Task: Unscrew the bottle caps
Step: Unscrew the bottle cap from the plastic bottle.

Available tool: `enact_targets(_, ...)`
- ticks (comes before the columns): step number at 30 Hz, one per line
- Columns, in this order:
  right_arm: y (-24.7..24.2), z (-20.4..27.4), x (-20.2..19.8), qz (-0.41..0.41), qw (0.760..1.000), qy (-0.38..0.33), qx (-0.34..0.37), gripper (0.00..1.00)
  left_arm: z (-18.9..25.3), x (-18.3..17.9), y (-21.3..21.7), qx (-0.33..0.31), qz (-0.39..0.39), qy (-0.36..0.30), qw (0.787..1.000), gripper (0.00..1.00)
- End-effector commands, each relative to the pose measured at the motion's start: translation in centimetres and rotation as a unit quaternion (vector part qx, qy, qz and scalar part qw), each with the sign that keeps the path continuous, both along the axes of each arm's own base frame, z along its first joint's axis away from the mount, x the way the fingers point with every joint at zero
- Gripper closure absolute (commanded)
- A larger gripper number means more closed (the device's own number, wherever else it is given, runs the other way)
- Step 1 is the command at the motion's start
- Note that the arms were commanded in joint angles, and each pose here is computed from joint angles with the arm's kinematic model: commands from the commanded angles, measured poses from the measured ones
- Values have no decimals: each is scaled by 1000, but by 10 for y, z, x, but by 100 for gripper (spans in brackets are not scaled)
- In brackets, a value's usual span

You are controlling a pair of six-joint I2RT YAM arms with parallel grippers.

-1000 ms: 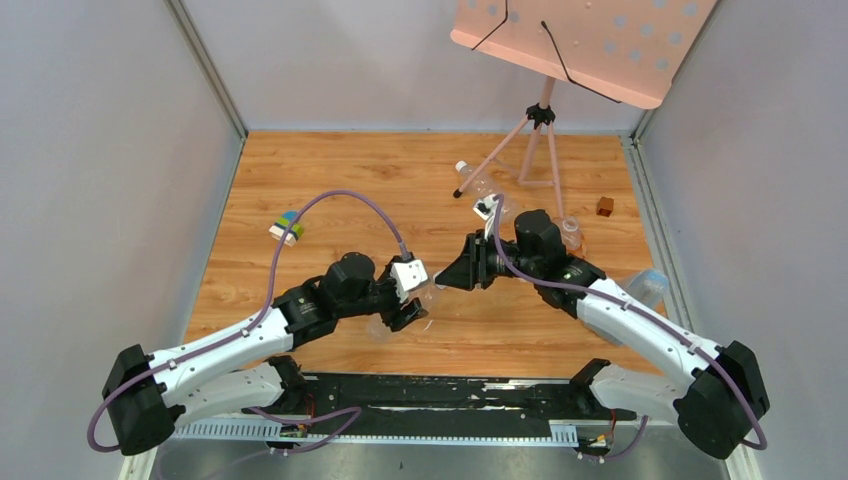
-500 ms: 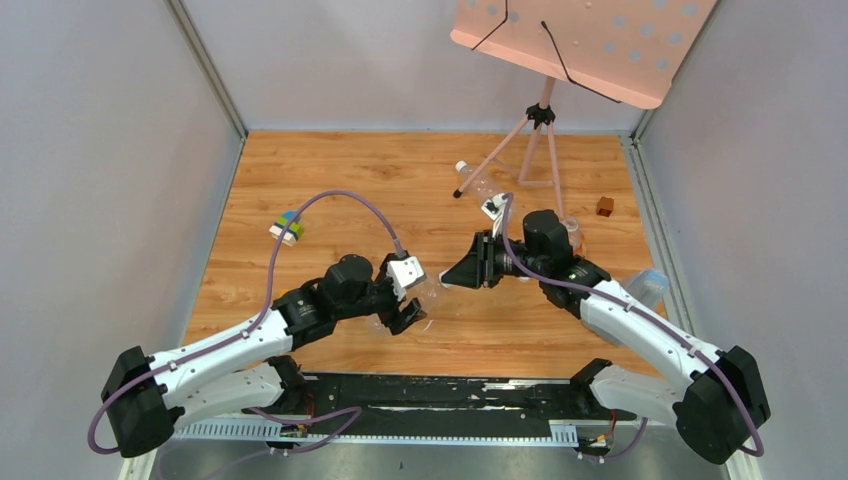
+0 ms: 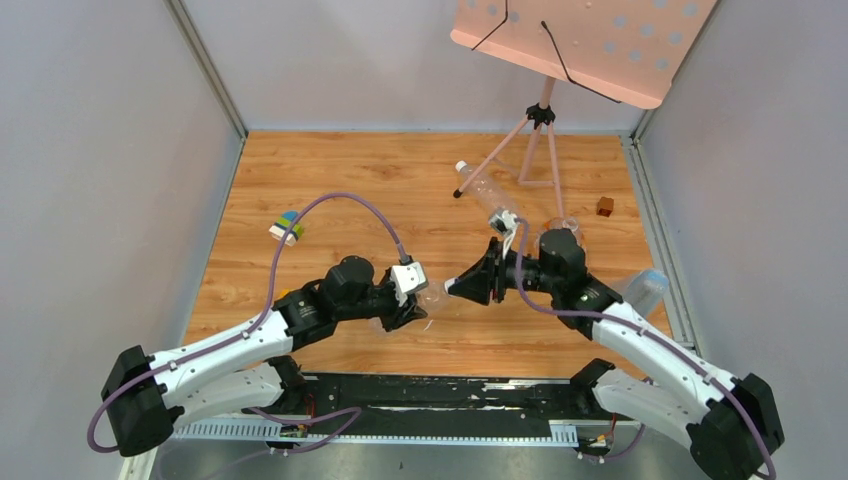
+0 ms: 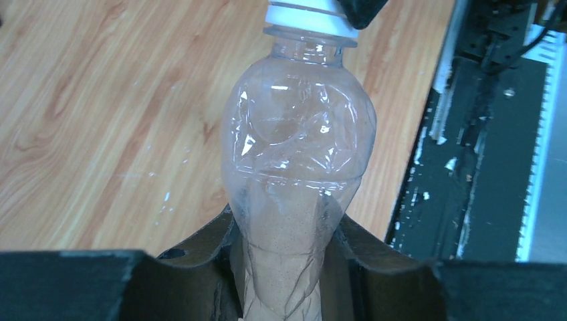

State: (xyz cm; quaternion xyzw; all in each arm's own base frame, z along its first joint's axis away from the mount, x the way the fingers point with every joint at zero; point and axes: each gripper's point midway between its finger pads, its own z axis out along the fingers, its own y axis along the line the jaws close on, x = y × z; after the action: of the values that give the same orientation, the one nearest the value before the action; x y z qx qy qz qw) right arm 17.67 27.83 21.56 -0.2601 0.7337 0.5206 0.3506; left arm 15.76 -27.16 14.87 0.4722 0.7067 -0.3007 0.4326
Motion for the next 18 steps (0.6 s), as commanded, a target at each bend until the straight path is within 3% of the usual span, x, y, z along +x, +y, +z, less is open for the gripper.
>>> enact_targets(1, -6, 27, -20, 79, 960, -264, 47, 100, 14, -5, -4, -31, -17, -6, 999, 93)
enact_targets(3, -9, 22, -31, 129, 921, -365, 39, 100, 15, -10, -6, -34, -33, -2, 999, 94)
enact_targets(5, -11, 21, -32, 141, 901, -410, 31, 100, 16, -16, -8, -37, -52, 2, 998, 95)
enact_targets(8, -12, 20, -26, 141, 885, -443, 15, 100, 18, -24, -11, -40, -78, 7, 996, 97)
enact_targets(11, -14, 25, -18, 110, 890, -443, 9, 97, 17, -25, -10, -33, -83, 7, 996, 100)
enact_targets(12, -16, 28, -13, 88, 898, -432, 9, 87, 18, -24, -10, -31, -80, 4, 996, 100)
enact_targets(14, -20, 38, -1, 29, 921, -388, 11, 52, 16, -20, -7, -24, -70, -2, 997, 100)
enact_targets(18, -29, 47, 12, -64, 966, -249, 26, 29, 11, -11, -1, -9, -44, -17, 999, 99)
